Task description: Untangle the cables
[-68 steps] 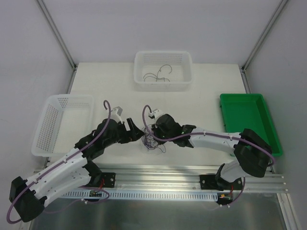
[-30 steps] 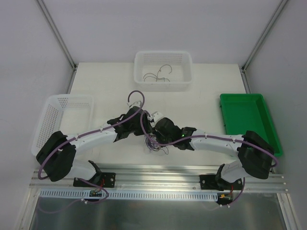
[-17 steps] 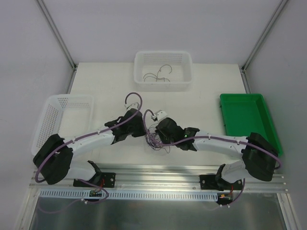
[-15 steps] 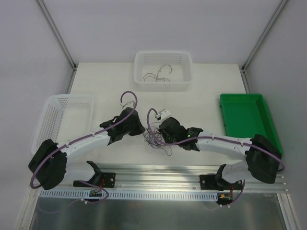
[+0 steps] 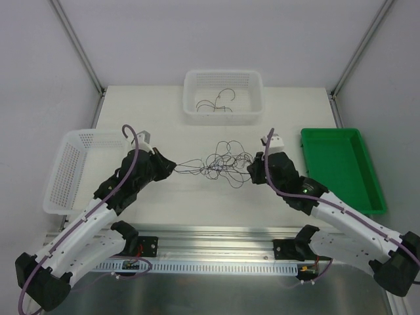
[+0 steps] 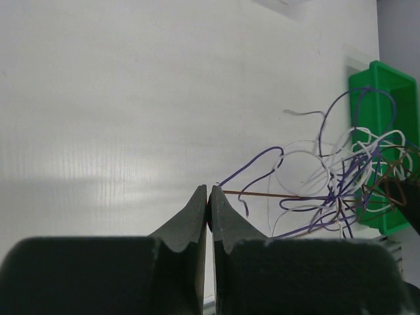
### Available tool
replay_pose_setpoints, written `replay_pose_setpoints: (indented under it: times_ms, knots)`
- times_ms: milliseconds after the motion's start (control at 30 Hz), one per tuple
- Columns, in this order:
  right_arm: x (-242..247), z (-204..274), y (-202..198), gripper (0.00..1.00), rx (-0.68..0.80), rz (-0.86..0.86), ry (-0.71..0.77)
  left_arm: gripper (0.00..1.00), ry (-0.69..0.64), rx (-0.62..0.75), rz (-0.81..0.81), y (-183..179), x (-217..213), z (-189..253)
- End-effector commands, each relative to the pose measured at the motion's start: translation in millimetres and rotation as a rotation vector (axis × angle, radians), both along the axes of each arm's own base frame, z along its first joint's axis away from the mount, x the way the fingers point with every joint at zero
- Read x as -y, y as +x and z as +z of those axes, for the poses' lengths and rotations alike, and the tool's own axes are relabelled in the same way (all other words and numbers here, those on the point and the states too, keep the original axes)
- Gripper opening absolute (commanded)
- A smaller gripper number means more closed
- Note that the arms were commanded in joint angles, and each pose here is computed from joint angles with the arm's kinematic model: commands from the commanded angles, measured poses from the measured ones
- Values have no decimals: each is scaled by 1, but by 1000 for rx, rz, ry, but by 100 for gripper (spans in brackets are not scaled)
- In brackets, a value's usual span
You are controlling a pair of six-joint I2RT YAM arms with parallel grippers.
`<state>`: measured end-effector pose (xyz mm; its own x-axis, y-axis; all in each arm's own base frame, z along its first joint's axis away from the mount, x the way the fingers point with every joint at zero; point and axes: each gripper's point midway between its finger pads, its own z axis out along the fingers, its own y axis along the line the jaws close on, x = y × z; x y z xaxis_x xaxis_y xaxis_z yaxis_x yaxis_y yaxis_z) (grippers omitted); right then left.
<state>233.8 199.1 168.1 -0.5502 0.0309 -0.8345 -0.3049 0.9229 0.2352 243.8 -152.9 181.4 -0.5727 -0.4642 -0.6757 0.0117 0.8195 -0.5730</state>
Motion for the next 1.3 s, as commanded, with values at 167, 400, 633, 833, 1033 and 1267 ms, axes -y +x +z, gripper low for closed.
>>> replay_pose_setpoints:
  times_ms: [167, 400, 633, 833, 1033, 1267]
  knots:
    - [49, -30, -8, 12, -122, -113, -97, 0, 162, 34, 37, 0, -32, 17]
    - [0, -56, -23, 41, -250, 102, -182, 0, 35, -111, -237, -19, 27, -28]
    - [-72, -32, -44, 65, -182, 365, -117, 0, 7, -160, -291, -34, 40, -49]
    - [-143, -16, -60, 65, -141, 587, 66, 0, -12, -186, -265, -38, 38, -59]
    - [-207, -6, -82, 60, -127, 745, 197, 0, -27, -193, -250, -39, 42, -60]
    - [-238, -16, -86, 56, -160, 773, 247, 0, -32, -200, -221, -38, 40, -63]
